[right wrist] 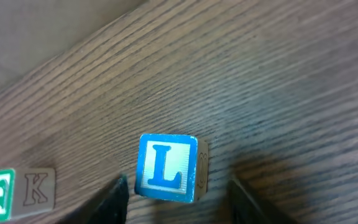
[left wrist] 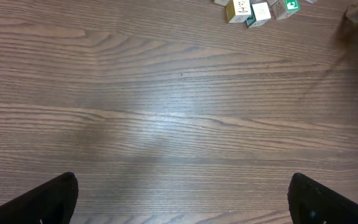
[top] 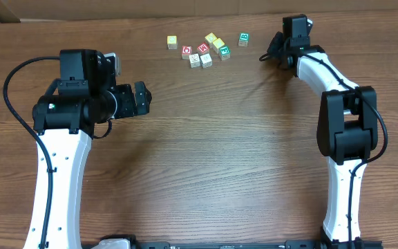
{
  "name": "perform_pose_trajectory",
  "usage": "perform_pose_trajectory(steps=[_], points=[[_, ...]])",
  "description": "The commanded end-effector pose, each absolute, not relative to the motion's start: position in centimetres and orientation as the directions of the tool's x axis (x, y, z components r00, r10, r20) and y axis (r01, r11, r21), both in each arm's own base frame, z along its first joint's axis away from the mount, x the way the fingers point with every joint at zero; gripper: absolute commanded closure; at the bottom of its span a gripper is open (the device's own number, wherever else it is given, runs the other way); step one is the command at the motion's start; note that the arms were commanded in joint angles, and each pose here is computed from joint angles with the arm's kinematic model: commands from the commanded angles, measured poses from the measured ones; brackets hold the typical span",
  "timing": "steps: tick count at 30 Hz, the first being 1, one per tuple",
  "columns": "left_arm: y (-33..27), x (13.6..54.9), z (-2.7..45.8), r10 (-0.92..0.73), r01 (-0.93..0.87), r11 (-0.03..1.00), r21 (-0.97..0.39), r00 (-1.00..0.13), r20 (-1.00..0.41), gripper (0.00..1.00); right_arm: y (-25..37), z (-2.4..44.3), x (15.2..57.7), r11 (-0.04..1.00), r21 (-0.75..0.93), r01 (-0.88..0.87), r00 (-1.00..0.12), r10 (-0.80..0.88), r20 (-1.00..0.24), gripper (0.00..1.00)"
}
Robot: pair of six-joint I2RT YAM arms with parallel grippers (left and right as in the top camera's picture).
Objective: Flip 5 blocks
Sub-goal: 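Close the right gripper on the blue 'L' block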
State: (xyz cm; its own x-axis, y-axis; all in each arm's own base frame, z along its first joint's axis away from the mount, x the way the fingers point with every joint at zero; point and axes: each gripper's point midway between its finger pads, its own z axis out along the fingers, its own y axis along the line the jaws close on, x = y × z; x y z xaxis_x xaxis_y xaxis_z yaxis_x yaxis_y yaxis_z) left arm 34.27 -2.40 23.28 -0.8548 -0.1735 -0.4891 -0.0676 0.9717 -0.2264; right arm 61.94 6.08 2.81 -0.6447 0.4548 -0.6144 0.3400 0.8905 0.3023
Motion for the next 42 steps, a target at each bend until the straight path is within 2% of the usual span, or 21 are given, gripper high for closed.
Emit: perform_pose_trajectory(steps=[1, 8, 11, 18, 21, 24, 28, 33, 40, 42], points=[[-2.5, 34.7, 24.1, -0.165, -0.055, 0.973, -0.224, -0.844, -0.510, 0.00, 6.2, 3.6, 62.9, 0.903, 0.291, 0.315, -0.626, 0.429, -0.652, 0.46], [-2.5, 34.7, 24.1, -0.165, -0.055, 0.973, -0.224, -0.844, -0.510, 0.00, 6.3, 2.7, 63.6, 0.913, 0.285, 0.291, -0.617, 0.407, -0.674, 0.47], [-2.5, 34.7, 24.1, -0.165, -0.055, 0.973, -0.224, -0.844, -0.510, 0.00, 6.3, 3.3, 64.1, 0.912, 0.297, 0.283, -0.597, 0.410, -0.689, 0.57], [-2.5, 34.7, 24.1, -0.165, -0.055, 0.973, -0.224, -0.844, -0.510, 0.00, 6.2, 3.0, 63.8, 0.913, 0.285, 0.293, -0.605, 0.408, -0.684, 0.58], [-2.5, 34.7, 24.1, -0.165, -0.055, 0.973, -0.224, -0.844, -0.510, 0.00, 6.2, 3.1, 63.7, 0.913, 0.284, 0.293, -0.609, 0.407, -0.681, 0.62], [-2.5, 34.7, 24.1, -0.165, -0.055, 0.973, -0.224, -0.844, -0.510, 0.00, 6.2, 5.3, 63.7, 0.913, 0.291, 0.287, -0.596, 0.408, -0.692, 0.76], [-2.5, 34.7, 24.1, -0.165, -0.055, 0.973, -0.224, -0.844, -0.510, 0.00, 6.4, 9.6, 63.3, 0.931, 0.277, 0.238, -0.585, 0.365, -0.724, 0.78], [-2.5, 34.7, 24.1, -0.165, -0.055, 0.973, -0.224, -0.844, -0.510, 0.00, 6.8, 15.0, 60.3, 0.936, 0.265, 0.233, -0.613, 0.353, -0.707, 0.78], [-2.5, 34.7, 24.1, -0.165, -0.055, 0.973, -0.224, -0.844, -0.510, 0.00, 11.2, 23.1, 51.3, 0.935, 0.339, 0.104, -0.745, 0.299, -0.596, 0.78], [-2.5, 34.7, 24.1, -0.165, -0.055, 0.973, -0.224, -0.844, -0.510, 0.00, 13.2, 24.7, 47.3, 0.926, 0.372, 0.064, -0.803, 0.269, -0.532, 0.78]])
